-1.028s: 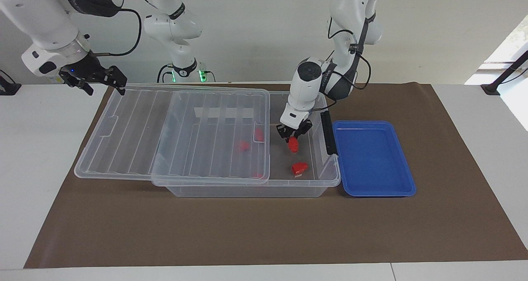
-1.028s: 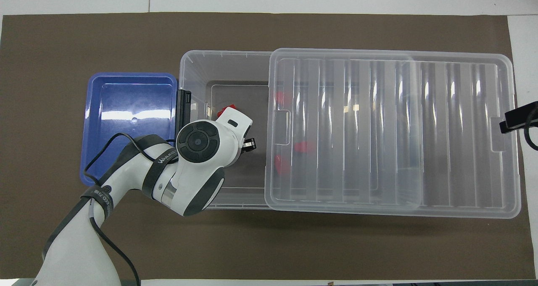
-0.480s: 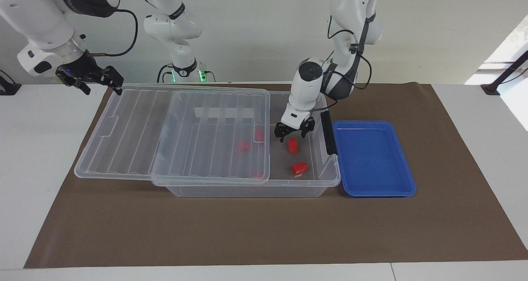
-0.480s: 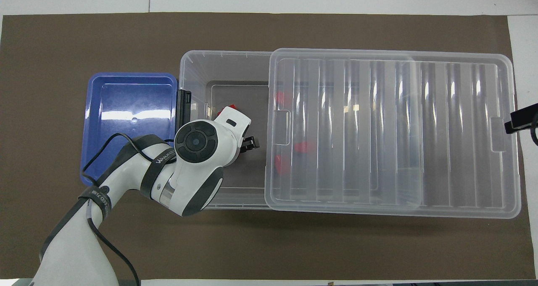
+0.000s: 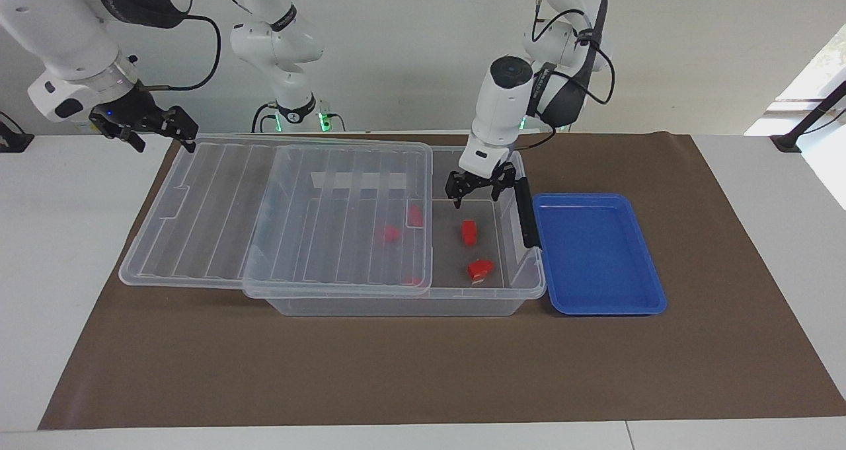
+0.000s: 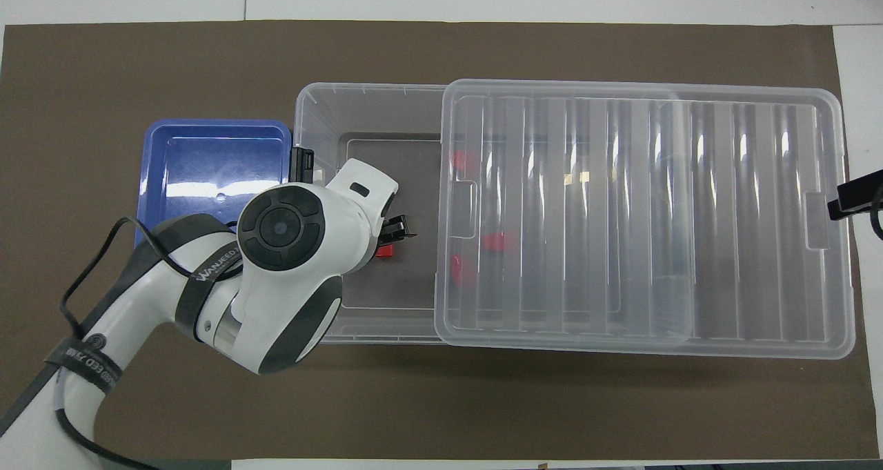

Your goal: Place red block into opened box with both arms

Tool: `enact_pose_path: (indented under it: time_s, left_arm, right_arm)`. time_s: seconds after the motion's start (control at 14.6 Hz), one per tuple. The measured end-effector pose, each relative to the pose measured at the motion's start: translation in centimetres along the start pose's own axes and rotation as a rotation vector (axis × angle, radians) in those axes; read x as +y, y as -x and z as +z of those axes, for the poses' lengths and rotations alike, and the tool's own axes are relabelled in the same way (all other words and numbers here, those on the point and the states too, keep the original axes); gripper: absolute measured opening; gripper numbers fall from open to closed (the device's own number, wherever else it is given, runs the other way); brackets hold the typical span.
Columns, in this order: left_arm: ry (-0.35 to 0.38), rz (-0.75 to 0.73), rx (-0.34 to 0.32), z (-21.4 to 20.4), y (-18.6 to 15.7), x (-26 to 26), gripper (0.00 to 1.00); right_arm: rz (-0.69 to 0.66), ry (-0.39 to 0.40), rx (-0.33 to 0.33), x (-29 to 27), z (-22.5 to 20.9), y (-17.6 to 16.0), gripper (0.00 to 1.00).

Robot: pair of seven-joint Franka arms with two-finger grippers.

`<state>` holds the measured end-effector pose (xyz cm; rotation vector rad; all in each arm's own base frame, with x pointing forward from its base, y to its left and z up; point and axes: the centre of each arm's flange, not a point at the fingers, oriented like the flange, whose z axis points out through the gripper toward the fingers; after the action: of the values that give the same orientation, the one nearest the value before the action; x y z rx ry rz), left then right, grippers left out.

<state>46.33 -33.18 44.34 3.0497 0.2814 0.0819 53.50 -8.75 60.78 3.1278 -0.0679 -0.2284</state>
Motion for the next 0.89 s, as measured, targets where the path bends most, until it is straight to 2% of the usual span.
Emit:
enact_pose_path:
  time_s: [0.34,0.89]
  left_arm:
    - [0.012,-0.014,0.039,-5.9,-2.2,-4.9,1.00]
    - [-0.018,0.083,0.069,-8.9,-10.8,-18.7,1.00]
  right_arm:
    - [0.000,0.000,0.000,0.0,0.0,0.0,1.00]
    - [0.000,0.000,0.000,0.0,0.0,0.0,1.00]
